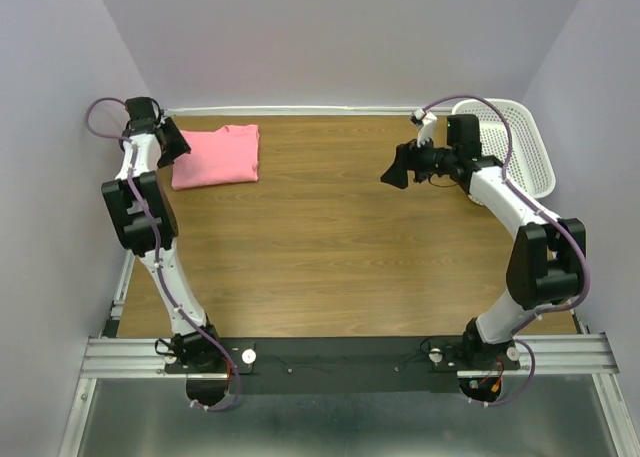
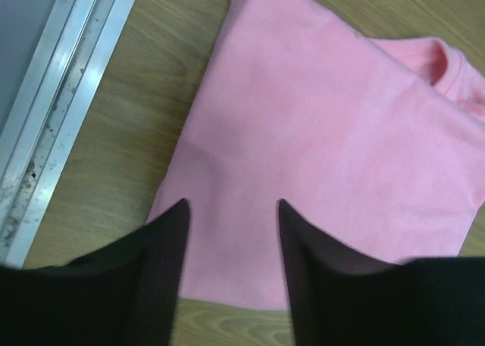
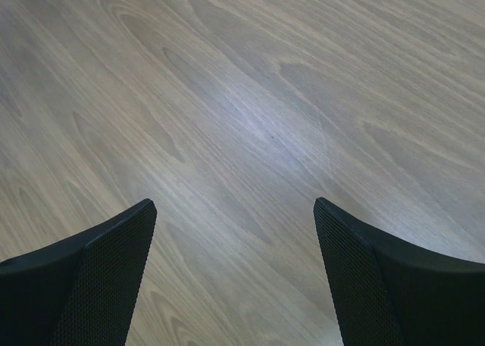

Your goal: Fold and stack the t-shirts

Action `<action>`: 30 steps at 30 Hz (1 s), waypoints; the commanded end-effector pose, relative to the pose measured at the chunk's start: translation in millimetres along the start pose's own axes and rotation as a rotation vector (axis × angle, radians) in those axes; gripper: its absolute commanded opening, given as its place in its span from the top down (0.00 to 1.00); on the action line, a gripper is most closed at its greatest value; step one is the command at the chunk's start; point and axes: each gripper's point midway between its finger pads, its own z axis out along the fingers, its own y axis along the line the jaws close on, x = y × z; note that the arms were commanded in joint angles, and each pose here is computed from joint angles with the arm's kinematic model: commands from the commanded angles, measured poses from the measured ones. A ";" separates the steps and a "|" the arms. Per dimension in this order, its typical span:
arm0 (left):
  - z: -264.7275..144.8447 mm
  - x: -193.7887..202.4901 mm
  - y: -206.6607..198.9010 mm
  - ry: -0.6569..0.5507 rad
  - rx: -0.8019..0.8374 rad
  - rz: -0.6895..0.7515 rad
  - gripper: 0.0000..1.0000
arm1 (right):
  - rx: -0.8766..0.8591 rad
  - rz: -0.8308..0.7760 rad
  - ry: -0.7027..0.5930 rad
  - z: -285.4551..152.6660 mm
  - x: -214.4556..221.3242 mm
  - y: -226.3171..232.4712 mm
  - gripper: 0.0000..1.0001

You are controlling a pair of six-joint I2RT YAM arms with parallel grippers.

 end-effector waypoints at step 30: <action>-391.5 111.4 -104.0 -1.048 0.573 0.507 0.03 | 1.192 0.104 -0.590 -263.1 2.8 -51.5 0.00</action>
